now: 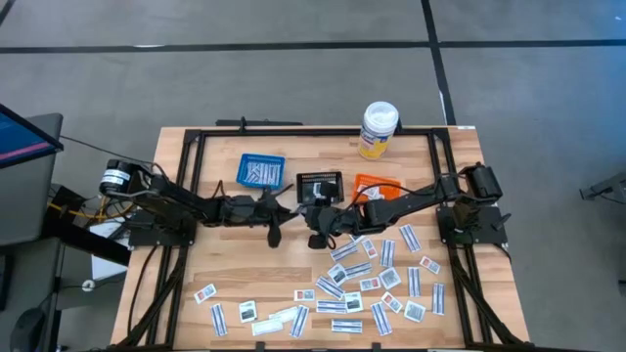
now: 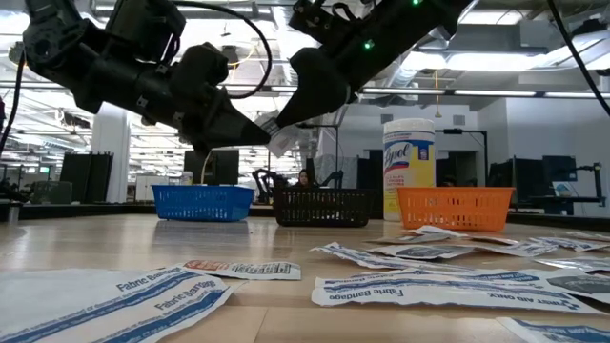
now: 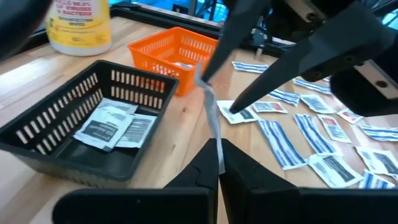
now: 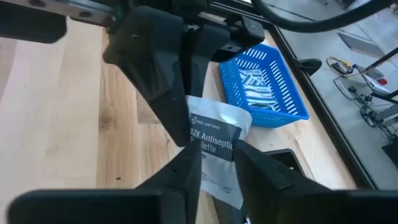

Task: Pick & Place First Aid Supplies
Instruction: Put the towelette pack into the black bin

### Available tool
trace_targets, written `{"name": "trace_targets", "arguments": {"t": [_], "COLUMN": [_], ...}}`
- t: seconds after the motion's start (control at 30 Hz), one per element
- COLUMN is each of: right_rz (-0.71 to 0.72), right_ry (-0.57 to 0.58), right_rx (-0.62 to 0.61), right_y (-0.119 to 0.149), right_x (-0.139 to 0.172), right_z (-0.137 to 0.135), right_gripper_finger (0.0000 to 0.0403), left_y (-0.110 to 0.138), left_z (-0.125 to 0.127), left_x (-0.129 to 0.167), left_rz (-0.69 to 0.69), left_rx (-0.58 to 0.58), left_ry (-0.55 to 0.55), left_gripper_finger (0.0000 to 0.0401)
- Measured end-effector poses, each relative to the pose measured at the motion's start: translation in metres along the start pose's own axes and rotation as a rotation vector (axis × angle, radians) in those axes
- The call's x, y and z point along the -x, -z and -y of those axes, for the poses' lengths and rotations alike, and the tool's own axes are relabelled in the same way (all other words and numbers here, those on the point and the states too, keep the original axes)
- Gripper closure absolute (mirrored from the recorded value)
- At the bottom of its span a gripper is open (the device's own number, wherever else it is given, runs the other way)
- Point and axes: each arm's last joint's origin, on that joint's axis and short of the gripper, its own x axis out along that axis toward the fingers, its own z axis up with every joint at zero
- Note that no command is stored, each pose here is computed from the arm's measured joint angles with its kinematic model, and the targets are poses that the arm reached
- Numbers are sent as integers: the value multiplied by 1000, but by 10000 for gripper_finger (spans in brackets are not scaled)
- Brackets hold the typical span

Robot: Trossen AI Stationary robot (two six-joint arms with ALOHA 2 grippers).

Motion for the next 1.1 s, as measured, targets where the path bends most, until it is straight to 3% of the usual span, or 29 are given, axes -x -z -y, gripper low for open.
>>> {"name": "trace_targets", "arguments": {"t": [0.33, 0.6, 0.83, 0.97, 1.1], "right_rz": [-16, -16, -37, -37, -33], "right_ry": [-21, -153, -256, -257, -255], "right_rx": [37, -105, -197, -207, -181], "right_y": [1, 0, 1, 1, 1], "right_x": [10, 8, 3, 3, 3], "right_z": [-11, -7, -2, -2, -2], "right_gripper_finger": [229, 201, 203, 221, 268], "left_y": [3, 5, 7, 5, 3], "left_z": [0, 8, 17, 17, 16], "left_x": [0, 2, 4, 4, 4], "left_rz": [-33, -38, -27, -13, 2], "left_rx": [-72, -364, -527, -528, -500], "left_ry": [-9, 75, 118, 97, 63], "left_gripper_finger": [396, 395, 394, 394, 394]}}
